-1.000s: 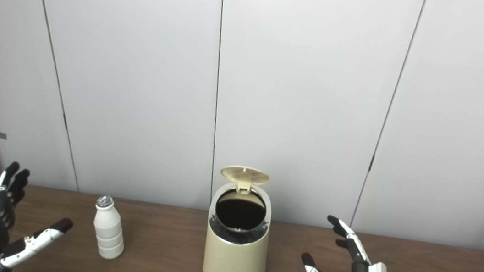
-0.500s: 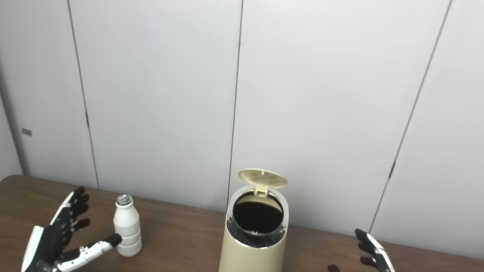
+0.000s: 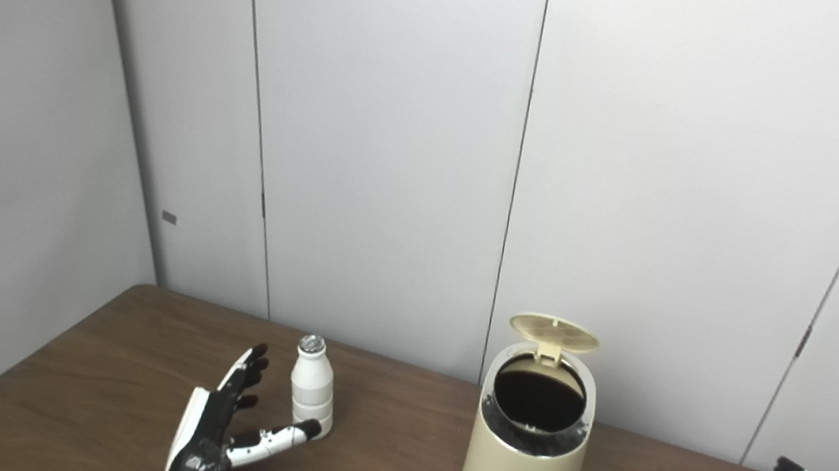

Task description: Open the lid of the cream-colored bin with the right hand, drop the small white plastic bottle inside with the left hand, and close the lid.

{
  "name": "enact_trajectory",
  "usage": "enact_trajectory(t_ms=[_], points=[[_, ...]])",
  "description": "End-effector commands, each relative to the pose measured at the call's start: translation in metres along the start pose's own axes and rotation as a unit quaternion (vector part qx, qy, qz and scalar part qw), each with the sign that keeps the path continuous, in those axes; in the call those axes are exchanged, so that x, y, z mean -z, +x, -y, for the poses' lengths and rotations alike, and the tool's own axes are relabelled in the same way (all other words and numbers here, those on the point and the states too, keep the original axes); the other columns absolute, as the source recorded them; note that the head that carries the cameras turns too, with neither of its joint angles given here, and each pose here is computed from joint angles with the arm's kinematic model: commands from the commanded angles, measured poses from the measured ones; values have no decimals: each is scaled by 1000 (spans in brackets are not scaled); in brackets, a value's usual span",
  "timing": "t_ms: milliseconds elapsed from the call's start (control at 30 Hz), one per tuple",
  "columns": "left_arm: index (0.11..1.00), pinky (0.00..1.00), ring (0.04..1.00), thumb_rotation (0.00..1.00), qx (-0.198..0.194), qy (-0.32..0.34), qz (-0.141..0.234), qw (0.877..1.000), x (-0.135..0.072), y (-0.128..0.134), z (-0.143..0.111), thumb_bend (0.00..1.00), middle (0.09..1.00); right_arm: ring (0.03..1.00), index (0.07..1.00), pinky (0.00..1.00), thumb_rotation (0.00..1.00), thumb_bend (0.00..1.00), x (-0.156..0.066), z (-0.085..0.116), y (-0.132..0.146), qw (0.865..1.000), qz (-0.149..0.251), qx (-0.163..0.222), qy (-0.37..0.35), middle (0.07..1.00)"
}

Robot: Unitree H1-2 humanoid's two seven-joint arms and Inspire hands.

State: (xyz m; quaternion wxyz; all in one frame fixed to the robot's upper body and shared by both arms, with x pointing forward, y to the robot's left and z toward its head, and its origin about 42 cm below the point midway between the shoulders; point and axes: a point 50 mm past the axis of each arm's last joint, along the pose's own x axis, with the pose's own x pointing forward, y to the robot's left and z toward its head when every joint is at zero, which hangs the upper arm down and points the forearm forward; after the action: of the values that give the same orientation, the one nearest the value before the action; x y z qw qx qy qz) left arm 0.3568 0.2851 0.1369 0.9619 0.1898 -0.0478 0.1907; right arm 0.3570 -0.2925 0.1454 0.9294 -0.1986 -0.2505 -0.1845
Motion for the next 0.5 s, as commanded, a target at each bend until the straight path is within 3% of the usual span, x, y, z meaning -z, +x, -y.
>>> enact_trajectory(t_ms=[0,100,200,467], points=[[942,760,871,270,-16,9,24,1000,-15,18,-2,1000,903,696,748,526,723,394,25,34,-17,999,-13,6,-49,742],[944,720,842,276,-13,32,13,999,-10,23,1,1000,890,698,754,532,831,492,29,40,-14,997,-8,12,-70,754],[939,749,853,293,1,36,8,999,-7,28,2,1000,889,726,758,565,897,537,27,43,-14,997,-3,14,-75,767],[908,779,867,324,37,31,11,999,-6,32,6,1000,878,691,744,512,947,667,26,46,-12,998,-9,22,-66,741]])
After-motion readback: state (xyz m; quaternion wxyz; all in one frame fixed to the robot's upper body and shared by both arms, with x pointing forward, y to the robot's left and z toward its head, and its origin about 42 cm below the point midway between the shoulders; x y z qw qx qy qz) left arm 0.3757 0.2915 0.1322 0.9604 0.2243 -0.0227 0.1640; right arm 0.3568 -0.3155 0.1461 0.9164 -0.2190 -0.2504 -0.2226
